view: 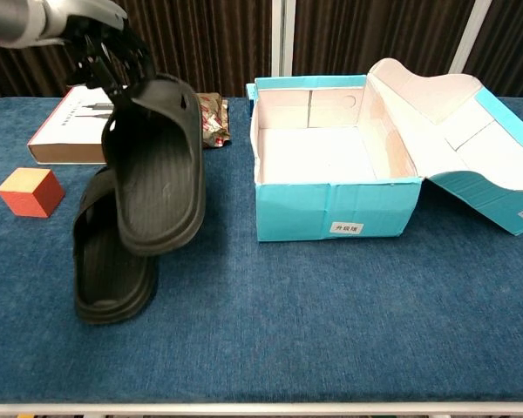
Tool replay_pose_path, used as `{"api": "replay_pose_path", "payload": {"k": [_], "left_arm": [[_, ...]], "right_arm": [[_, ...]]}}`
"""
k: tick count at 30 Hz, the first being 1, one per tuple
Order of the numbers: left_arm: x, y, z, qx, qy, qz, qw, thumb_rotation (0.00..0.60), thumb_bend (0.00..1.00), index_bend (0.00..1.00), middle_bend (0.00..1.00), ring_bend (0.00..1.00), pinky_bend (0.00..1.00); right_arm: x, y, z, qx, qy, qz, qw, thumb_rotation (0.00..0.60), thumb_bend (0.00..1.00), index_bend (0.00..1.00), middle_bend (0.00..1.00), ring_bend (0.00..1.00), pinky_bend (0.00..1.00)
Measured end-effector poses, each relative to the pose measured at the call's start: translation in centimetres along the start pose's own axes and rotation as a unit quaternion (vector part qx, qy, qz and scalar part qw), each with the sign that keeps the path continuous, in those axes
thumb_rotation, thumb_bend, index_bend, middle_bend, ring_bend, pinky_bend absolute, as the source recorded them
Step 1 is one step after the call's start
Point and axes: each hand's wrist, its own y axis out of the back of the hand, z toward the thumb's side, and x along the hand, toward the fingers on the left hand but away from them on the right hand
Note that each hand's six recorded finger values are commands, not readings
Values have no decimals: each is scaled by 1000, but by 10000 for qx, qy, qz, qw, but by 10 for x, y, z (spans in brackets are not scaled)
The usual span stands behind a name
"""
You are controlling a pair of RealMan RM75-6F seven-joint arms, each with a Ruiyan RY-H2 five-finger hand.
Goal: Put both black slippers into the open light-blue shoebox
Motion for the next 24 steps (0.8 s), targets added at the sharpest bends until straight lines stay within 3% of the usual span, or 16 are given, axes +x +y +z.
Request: {"api": "replay_pose_path", "payload": {"k": [4,7,13,18,24], "left_arm": [[-2,14,-4,-715,-278,204,9968,600,0,504,580,571,772],[-3,22,-5,-1319,-537,301,9894,600,0,499,567,510,757],[-2,33,-1,-2447,-1149,337,9622,600,0,487,551,483,742],[9,34,12,-2814,-1635,397,9447,600,0,482,549,467,704],[37,20,34,-2929,-1902,150,9369,600,0,469,543,446,653]], "right_arm": [[0,1,0,8,-16,-10,10000,600,106,0,44,0,0],[1,0,0,12,-27,-8,10000,600,106,0,44,0,0],[1,1,1,26,-46,-19,10000,600,106,0,44,0,0],[0,1,2,43,-42,-27,10000,600,106,0,43,0,0],[0,1,2,55,-51,-9,10000,600,106,0,44,0,0]]}}
